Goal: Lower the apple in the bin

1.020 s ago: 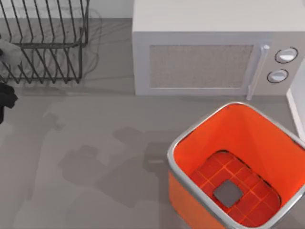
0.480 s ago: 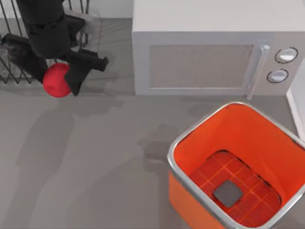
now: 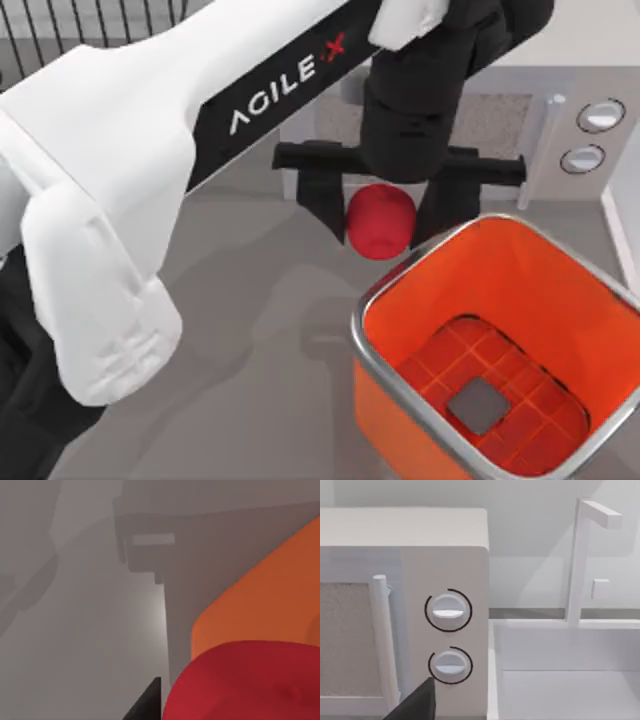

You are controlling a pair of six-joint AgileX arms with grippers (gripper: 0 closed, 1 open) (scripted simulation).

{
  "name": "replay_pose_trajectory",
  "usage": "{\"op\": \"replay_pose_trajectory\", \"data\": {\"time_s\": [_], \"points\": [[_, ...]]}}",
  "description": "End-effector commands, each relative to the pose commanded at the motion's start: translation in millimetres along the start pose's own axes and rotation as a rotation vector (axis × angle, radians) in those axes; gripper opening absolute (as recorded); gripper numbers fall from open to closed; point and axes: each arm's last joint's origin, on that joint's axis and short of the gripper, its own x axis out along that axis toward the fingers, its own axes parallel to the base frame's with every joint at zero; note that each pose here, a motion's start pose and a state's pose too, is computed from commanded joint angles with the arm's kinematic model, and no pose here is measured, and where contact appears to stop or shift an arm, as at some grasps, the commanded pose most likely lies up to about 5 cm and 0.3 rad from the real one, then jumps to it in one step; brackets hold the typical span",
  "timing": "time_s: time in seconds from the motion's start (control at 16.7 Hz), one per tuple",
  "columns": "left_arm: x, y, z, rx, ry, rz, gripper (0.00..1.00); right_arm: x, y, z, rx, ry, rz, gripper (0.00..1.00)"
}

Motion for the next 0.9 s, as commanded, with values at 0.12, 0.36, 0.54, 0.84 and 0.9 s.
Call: {"op": "replay_pose_trajectory", "data": {"time_s": [0.12,0.36,0.54,0.84,0.9], "points": [[0,-38,-28,-0.040,-0.018,-0.005,0.00,0,0,0,0.000,0.000,0.000,1.00],[-3,-80,-70,-0.071,-0.052,-0.031,0.00,0,0,0,0.000,0.000,0.000,1.00],[-3,-84,-75,-0.073,-0.056,-0.034,0.00,0,0,0,0.000,0.000,0.000,1.00],[-4,-82,-72,-0.075,-0.066,-0.040,0.00,0,0,0,0.000,0.000,0.000,1.00],[-3,-83,-72,-0.074,-0.069,-0.046,0.00,0,0,0,0.000,0.000,0.000,1.00]]}}
